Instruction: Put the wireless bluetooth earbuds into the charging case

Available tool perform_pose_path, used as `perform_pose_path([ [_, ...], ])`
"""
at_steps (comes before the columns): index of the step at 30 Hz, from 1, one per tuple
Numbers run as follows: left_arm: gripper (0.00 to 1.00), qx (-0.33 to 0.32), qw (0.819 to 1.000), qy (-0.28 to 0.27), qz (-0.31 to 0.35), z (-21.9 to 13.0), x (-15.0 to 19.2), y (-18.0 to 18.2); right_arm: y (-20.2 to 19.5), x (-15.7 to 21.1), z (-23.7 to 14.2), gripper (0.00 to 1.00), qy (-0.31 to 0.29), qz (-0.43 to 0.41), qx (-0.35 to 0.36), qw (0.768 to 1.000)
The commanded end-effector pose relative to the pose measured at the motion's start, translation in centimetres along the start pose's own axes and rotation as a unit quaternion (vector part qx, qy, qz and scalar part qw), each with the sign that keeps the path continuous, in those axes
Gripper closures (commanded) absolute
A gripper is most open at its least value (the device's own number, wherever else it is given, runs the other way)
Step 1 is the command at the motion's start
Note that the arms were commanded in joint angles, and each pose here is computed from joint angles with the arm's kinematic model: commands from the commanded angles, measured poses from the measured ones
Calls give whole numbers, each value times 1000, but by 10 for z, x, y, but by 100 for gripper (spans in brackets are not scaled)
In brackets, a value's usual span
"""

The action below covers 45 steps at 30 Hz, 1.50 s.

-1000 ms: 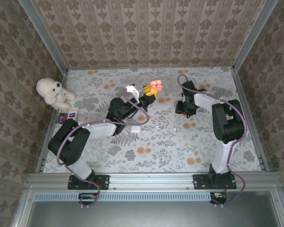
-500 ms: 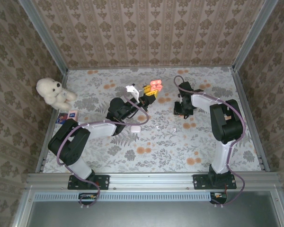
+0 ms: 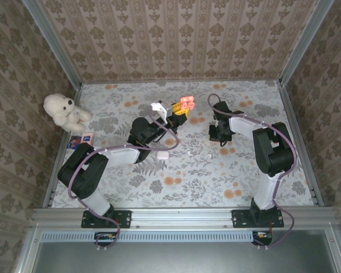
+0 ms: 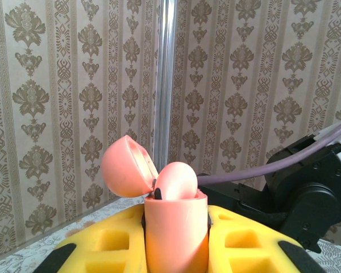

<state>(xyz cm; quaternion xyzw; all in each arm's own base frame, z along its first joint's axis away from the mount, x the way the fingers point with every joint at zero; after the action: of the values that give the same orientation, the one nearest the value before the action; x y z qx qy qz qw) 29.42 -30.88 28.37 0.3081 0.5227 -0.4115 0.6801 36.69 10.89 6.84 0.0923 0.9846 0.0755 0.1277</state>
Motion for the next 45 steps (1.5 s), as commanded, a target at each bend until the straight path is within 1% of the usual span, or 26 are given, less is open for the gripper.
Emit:
perform_pose_path([
  [1,100,8,999,-30,5,-1,-15,0,-7,7,-6,88,-16,21,31,999],
  [3,100,9,999,-31,6,0,-16,0,-11,7,-11,91,-33,35,51,997],
  [8,100,8,999,-31,6,-1,-16,-1,-30,7,-28,90,-90,86,111,986],
  [13,100,6,999,-32,6,-2,-17,0,-42,7,-46,90,-136,116,163,970],
  [16,100,6,999,-33,6,-2,-17,0,-49,8,-49,89,-144,121,209,960],
  [22,100,6,999,-35,6,-3,-18,-1,-52,15,-43,89,-145,133,299,934],
  [28,100,5,999,-35,6,-6,-19,-1,-45,26,-32,89,-144,153,341,916],
  [34,100,5,999,-35,7,-7,-19,-1,-39,37,-24,88,-145,166,346,912],
  [37,100,5,999,-36,6,-8,-20,-2,-33,40,-25,84,-143,172,333,916],
  [40,100,5,999,-35,6,-8,-19,-1,-22,42,-32,76,-145,182,301,925],
  [43,100,4,999,-34,6,-10,-18,-1,-13,42,-47,71,-160,197,253,934],
  [45,100,3,999,-32,5,-11,-18,-1,-11,42,-58,69,-169,207,225,937],
])
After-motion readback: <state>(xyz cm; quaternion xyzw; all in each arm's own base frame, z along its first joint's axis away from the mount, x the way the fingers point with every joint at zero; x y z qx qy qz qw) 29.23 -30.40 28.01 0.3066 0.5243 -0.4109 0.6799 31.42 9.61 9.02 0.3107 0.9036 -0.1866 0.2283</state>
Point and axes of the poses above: each hand's point on the last joint's axis, 136 mm out from that joint toward the fingers, its own z axis out along the fingers, its own y axis along the line the jaws close on, x = y × z, the point moved 5 cm from there along -z, back along the fingers, and after that the axes turned 3 degrees about z, right-handed, at the moved point
